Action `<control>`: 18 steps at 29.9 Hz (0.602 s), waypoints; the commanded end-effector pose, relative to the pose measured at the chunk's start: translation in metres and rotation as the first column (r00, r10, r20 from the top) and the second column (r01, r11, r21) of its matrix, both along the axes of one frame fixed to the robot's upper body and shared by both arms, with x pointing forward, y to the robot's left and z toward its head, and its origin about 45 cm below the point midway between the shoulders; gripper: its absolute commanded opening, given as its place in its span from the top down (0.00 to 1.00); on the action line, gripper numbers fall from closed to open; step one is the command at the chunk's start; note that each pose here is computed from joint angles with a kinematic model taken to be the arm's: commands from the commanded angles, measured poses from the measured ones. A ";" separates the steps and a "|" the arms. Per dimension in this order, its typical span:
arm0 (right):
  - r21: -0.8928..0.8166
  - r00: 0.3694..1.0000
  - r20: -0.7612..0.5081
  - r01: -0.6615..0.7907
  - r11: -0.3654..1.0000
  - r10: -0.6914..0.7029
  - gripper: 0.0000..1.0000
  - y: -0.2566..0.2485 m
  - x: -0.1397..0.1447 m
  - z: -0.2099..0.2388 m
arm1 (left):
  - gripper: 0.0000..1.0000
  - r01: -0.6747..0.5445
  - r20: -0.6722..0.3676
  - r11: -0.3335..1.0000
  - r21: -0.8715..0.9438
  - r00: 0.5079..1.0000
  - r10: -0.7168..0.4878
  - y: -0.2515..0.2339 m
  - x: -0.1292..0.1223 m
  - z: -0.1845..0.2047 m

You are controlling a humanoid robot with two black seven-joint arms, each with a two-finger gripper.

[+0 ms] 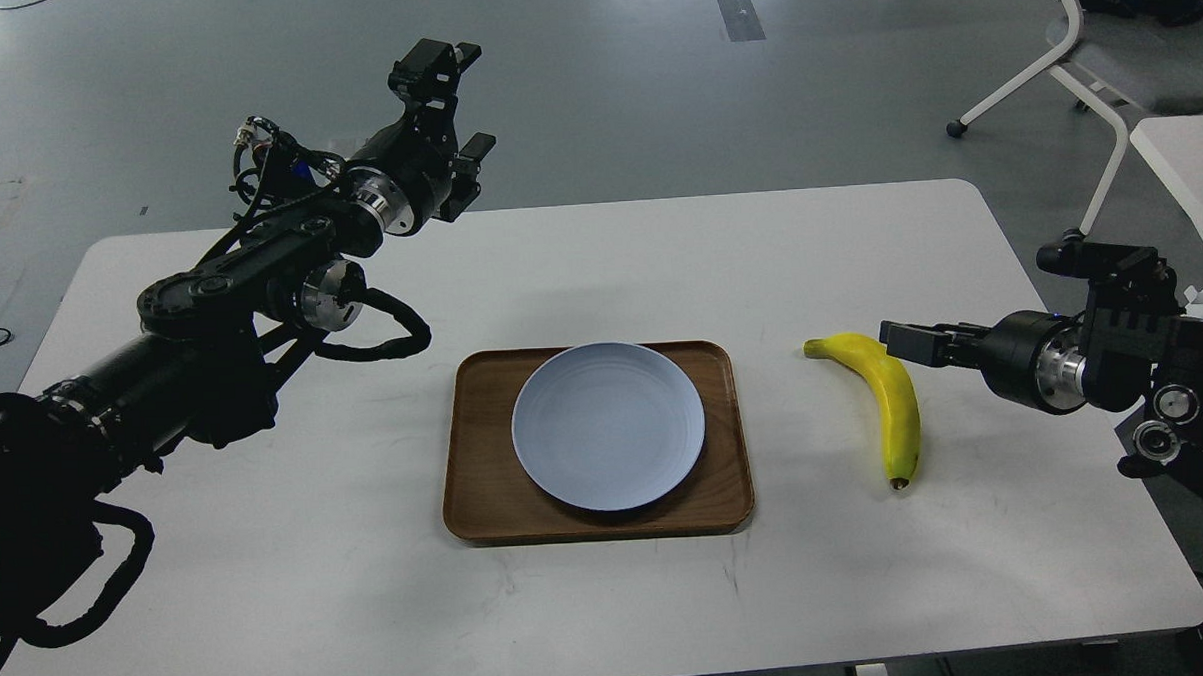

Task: Place banana on plate with both arms
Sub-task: 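Lower the right gripper onto the yellow banana and grasp it, then lift the banana with the right gripper and carry it over the plate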

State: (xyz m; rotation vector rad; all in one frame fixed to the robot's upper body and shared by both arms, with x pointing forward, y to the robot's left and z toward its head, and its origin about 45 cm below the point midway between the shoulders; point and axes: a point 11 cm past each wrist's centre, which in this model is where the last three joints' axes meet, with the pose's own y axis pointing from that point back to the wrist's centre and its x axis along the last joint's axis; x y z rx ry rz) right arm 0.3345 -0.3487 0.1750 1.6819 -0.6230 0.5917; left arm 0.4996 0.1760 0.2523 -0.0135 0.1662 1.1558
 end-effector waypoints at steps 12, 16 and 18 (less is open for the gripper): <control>-0.010 0.996 -0.076 0.035 0.999 -0.036 0.28 0.010 -0.006 -0.038 | 0.02 -0.049 -0.016 0.999 0.021 0.999 0.050 0.033 -0.001 -0.008; -0.005 0.996 -0.079 0.031 1.000 -0.031 0.35 0.013 -0.007 -0.040 | 0.02 -0.054 -0.016 0.998 0.022 0.998 0.054 0.035 -0.001 -0.008; 0.000 0.996 -0.081 0.027 1.000 -0.027 0.35 0.017 -0.007 -0.041 | 0.02 -0.054 -0.016 0.998 0.022 0.998 0.054 0.035 -0.001 -0.008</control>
